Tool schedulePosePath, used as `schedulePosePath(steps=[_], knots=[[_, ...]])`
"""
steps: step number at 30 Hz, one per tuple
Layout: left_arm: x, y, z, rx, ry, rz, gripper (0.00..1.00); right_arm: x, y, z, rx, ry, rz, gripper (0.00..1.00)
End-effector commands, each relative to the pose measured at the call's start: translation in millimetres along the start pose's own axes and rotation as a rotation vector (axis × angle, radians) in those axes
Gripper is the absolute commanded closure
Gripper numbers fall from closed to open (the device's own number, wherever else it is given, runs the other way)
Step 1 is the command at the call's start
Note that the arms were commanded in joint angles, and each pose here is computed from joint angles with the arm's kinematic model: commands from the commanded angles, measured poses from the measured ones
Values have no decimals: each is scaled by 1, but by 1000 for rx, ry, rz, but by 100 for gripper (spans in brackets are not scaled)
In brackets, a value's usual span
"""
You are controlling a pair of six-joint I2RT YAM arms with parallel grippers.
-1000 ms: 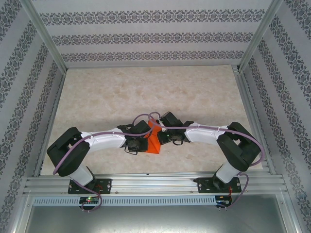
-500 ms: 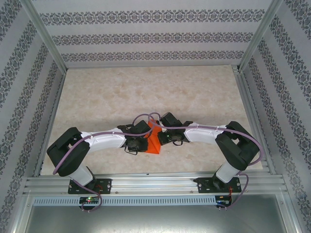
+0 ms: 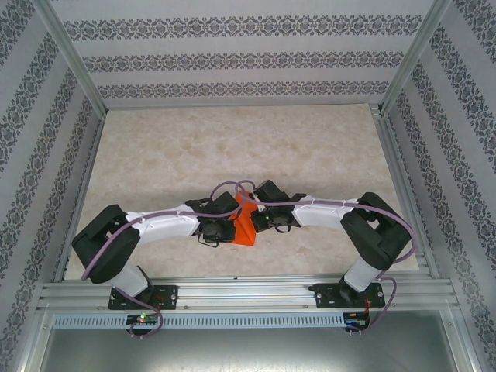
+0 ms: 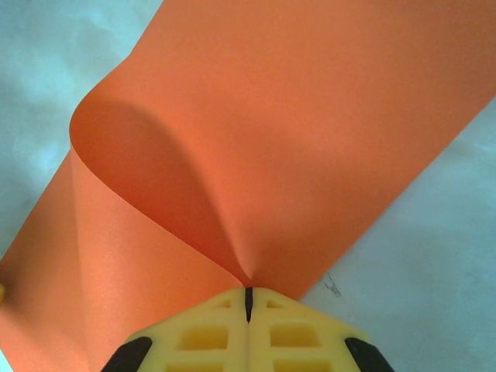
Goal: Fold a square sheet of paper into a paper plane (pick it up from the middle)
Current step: Fold the triangle a second time at the center of the table.
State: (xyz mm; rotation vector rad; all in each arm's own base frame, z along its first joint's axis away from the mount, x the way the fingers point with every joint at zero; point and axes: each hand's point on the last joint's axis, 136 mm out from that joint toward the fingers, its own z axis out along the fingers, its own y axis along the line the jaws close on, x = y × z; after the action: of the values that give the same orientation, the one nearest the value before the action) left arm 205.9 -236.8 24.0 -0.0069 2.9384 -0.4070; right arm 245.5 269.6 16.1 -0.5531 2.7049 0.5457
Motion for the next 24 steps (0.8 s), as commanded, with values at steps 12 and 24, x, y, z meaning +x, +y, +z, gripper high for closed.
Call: schedulePosePath(steps=[12,24], knots=[[-66,-32,-61,527,-173,-303,97,4,-5,10,34,28,12,95],[-80,-59,-42,629,-118,-298,100,4,-5,10,35,32,9,95]])
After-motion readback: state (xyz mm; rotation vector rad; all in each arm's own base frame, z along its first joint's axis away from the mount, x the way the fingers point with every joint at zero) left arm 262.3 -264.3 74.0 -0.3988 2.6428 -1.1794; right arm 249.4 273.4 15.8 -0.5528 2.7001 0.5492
